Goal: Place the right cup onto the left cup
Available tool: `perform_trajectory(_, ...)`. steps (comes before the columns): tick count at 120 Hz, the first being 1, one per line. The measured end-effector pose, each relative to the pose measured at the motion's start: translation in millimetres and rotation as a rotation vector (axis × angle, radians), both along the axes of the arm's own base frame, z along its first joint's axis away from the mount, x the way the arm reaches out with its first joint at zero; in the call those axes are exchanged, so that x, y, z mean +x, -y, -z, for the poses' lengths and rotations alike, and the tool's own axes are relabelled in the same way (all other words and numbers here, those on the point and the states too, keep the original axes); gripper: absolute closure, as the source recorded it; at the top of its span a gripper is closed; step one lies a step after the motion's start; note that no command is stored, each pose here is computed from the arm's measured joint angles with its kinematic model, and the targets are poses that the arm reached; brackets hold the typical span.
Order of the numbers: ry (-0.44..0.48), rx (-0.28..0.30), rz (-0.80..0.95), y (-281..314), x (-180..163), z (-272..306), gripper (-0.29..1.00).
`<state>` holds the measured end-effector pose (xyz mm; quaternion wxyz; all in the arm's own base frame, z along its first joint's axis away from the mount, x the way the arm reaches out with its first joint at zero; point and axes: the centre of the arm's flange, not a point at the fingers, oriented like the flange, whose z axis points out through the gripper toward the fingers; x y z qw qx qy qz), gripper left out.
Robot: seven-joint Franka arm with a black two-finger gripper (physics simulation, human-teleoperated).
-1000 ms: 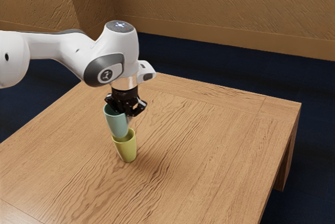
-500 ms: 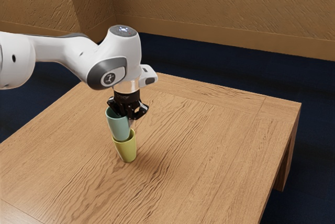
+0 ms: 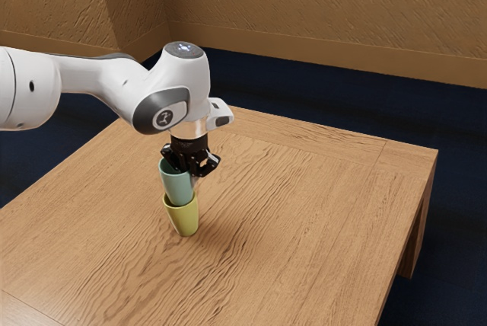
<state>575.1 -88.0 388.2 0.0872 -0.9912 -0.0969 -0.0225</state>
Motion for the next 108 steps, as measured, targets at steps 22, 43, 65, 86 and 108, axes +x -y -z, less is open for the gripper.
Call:
perform_trajectory(22, 0.000, -0.004, 0.004, 0.3, 0.3, 0.3, 0.50)
perform_trajectory(43, 0.004, -0.004, 0.008, 0.9, -0.4, -3.8, 0.31)
perform_trajectory(65, 0.053, -0.001, 0.016, 6.1, -1.9, -44.8, 0.20)
perform_trajectory(86, 0.098, -0.023, -0.003, 6.0, -6.7, -109.8, 0.15)
perform_trajectory(108, 0.122, -0.065, -0.038, -9.1, -18.6, -193.8, 0.06)
